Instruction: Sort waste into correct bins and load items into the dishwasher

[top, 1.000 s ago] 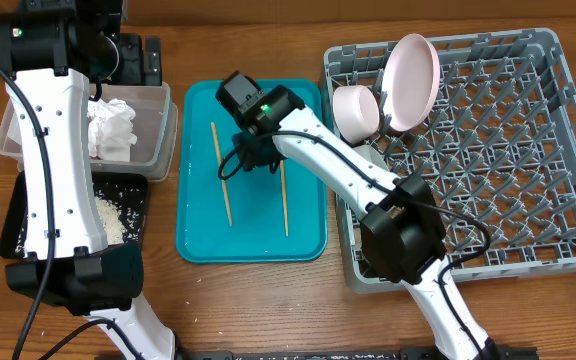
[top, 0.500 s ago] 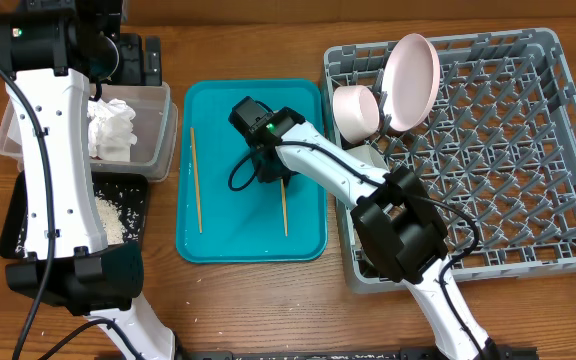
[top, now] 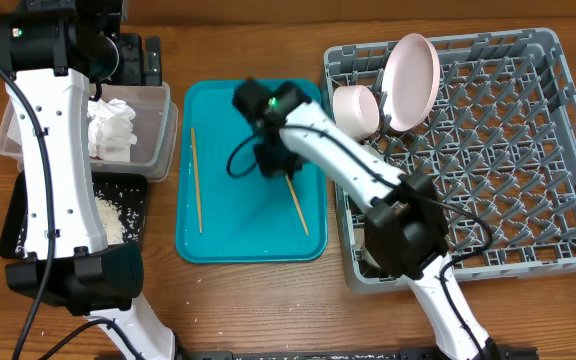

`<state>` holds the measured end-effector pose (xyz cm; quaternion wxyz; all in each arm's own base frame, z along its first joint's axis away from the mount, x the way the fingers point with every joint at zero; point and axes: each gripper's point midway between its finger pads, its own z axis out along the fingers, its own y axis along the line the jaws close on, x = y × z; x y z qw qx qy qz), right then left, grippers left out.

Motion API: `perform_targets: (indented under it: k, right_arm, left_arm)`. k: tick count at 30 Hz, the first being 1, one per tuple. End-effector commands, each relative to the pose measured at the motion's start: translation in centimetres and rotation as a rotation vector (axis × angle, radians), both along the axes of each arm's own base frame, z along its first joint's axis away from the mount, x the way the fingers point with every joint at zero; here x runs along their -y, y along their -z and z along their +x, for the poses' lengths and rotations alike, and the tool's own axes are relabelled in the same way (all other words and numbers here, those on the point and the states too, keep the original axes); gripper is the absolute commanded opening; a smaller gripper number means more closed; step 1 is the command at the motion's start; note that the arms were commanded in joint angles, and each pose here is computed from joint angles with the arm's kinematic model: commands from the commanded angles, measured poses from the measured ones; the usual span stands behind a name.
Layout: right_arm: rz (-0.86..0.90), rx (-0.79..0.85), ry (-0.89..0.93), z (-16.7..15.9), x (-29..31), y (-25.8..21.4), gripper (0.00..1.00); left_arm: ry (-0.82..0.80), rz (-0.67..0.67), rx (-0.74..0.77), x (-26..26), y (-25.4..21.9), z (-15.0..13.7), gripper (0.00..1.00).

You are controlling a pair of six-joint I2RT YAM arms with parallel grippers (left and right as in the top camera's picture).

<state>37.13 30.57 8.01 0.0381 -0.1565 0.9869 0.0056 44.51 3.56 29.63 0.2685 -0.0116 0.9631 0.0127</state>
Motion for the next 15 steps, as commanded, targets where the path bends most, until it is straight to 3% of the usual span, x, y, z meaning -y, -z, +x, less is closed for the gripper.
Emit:
perform_targets:
  k: [1,7,15]
  right_arm:
    - [0.104,0.191,-0.010,2.5,-0.2,-9.7,0.04]
    - [0.177,0.338,0.026,2.1,2.1,-18.3,0.04]
    - [0.215,0.434,0.105,-0.3,8.3,-25.2,0.04]
  left_arm:
    - [-0.007,0.000,0.013,0.2,-0.3,0.4,1.00]
    - [-0.007,0.000,0.013,0.2,-0.3,0.4,1.00]
    - [-0.007,0.000,0.013,0.2,-0.3,0.4,1.00]
